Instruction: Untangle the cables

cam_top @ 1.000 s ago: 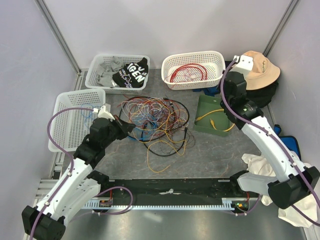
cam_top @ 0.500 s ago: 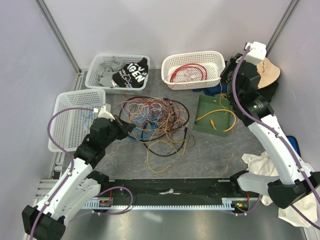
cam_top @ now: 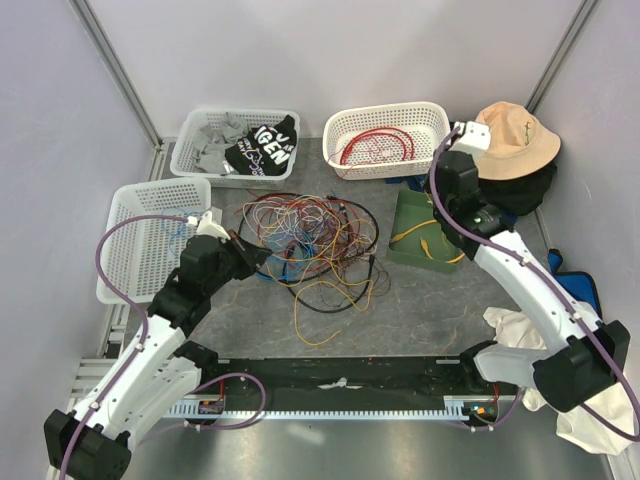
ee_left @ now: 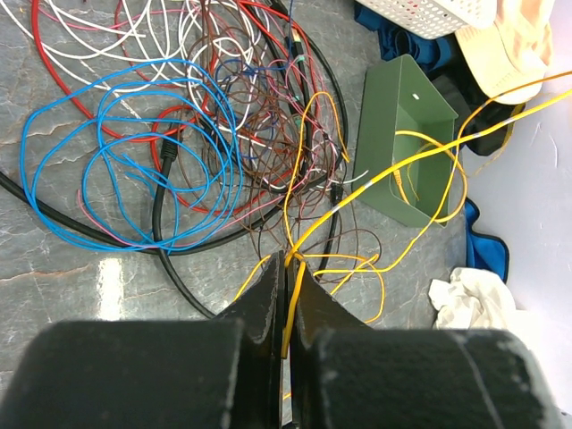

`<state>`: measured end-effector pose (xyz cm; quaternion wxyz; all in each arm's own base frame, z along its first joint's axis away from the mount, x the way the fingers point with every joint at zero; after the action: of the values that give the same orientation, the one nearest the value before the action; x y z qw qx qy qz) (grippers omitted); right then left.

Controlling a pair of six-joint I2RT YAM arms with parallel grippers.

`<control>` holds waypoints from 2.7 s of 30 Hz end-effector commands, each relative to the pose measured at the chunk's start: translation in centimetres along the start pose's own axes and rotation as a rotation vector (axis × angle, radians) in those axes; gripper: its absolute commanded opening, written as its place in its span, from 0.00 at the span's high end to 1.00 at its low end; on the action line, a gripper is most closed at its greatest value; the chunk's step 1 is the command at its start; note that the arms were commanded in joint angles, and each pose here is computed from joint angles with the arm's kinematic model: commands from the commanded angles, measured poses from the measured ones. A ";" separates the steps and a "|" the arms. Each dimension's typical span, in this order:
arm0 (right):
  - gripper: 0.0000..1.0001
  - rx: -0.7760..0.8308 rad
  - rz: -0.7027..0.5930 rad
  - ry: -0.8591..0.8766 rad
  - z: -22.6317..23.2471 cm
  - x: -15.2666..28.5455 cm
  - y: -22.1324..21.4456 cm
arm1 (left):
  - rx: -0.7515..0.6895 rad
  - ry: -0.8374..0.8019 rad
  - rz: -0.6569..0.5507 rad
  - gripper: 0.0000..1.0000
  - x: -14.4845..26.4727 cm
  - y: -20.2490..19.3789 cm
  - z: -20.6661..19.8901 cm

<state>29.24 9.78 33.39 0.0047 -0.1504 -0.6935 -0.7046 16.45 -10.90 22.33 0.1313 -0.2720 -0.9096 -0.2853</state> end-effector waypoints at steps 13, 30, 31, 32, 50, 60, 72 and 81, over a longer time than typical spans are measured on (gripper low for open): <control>1.00 0.001 0.254 -0.007 0.9 -2.9 -12.8 | 0.020 -0.049 0.015 0.98 -0.2 0.1 -0.9; 0.25 -0.060 0.064 0.092 1.4 1.9 -6.2 | 0.012 -0.056 -0.007 0.98 -0.8 1.5 -2.9; 0.25 -0.075 0.048 0.110 1.4 2.5 -5.6 | 0.009 -0.069 -0.013 0.98 -0.8 1.8 -3.5; 0.25 -0.098 0.020 0.145 1.3 3.8 -4.7 | 0.011 -0.071 -0.007 0.98 -1.0 1.9 -3.9; 0.27 -0.244 -0.191 0.415 -5.5 15.1 -0.9 | -0.315 -0.404 0.060 0.98 -10.4 2.0 -25.3; 0.27 -0.257 -0.273 0.409 -9.3 18.8 0.7 | -0.484 -0.262 0.125 0.98 -22.6 -6.5 -25.2; 0.25 -0.224 -0.283 0.376 -10.0 19.1 1.0 | -0.586 -0.112 0.129 0.98 -29.4 -12.4 -21.2; 0.24 -0.205 -0.275 0.348 -10.1 18.7 0.5 | -0.703 -0.029 0.148 0.80 -28.0 -13.6 -19.4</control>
<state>9.12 3.70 38.31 0.0157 0.0774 -0.6110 -0.7877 34.20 -43.92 18.87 0.0568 -0.3885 -0.7525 -0.5287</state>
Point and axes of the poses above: each gripper's point midway between its finger pads, its own x axis back along the fingers, its own z axis along the line the jaws close on, y = z × x, the point moved 10 cm from there along x, back along the fingers, and after that the axes turned 11 degrees about x, right-handed, at the moved point
